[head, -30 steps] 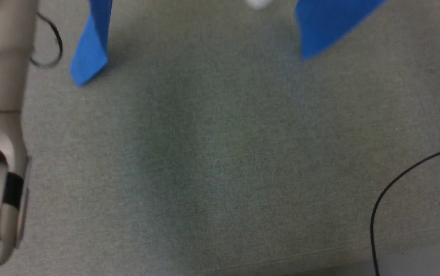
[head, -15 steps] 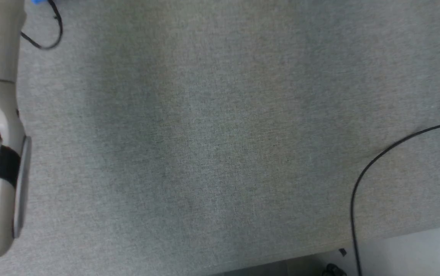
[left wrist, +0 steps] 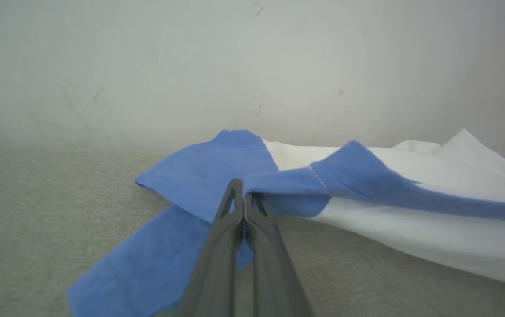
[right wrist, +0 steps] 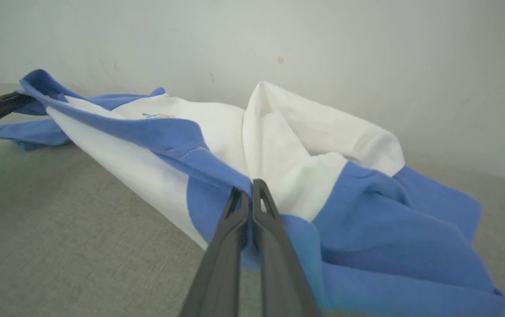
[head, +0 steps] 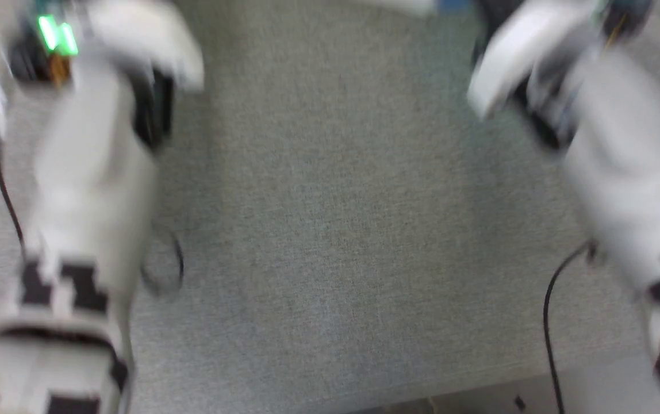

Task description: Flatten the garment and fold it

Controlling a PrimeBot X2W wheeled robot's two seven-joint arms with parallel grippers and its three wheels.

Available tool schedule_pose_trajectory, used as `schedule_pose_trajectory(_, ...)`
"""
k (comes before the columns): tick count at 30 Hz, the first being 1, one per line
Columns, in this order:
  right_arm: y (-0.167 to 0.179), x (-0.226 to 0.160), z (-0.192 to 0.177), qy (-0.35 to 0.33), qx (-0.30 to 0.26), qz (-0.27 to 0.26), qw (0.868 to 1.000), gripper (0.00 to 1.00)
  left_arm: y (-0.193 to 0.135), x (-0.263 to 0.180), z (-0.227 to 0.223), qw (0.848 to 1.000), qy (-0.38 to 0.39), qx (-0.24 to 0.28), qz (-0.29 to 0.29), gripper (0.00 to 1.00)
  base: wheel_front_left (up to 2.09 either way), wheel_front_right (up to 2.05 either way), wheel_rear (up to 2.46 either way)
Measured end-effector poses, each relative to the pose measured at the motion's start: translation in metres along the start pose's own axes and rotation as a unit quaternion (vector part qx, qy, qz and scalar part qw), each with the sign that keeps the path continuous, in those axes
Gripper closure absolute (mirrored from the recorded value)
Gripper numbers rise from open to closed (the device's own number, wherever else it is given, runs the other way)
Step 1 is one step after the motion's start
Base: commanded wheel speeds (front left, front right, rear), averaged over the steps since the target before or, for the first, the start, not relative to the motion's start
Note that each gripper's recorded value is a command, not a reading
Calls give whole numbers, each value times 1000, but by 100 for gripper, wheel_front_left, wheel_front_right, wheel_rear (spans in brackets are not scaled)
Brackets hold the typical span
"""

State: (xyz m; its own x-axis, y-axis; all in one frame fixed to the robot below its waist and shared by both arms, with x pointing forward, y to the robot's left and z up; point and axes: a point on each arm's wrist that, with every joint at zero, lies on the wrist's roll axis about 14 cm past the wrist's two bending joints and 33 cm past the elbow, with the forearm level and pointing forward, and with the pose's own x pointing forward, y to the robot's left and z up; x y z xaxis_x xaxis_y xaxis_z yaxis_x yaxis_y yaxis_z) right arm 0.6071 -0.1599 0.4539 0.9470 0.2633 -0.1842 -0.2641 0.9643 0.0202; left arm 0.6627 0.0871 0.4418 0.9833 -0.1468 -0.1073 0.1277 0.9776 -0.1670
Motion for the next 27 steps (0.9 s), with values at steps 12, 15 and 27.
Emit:
schedule_pose_trajectory(12, 63, -121, -39, 27, 59, 43, 997, 100, 23, -174, -38, 999, 41, 4, 16, 100, 0, 0, 0)
schedule_pose_trajectory(15, 81, -148, -38, 16, 62, 57, 996, 100, 31, -215, -36, 999, 44, 10, 27, 100, 0, 0, 0)
schedule_pose_trajectory(27, 118, -242, -48, -27, 78, 47, 995, 100, 39, -357, -40, 991, 100, -14, 87, 100, 0, 0, 0)
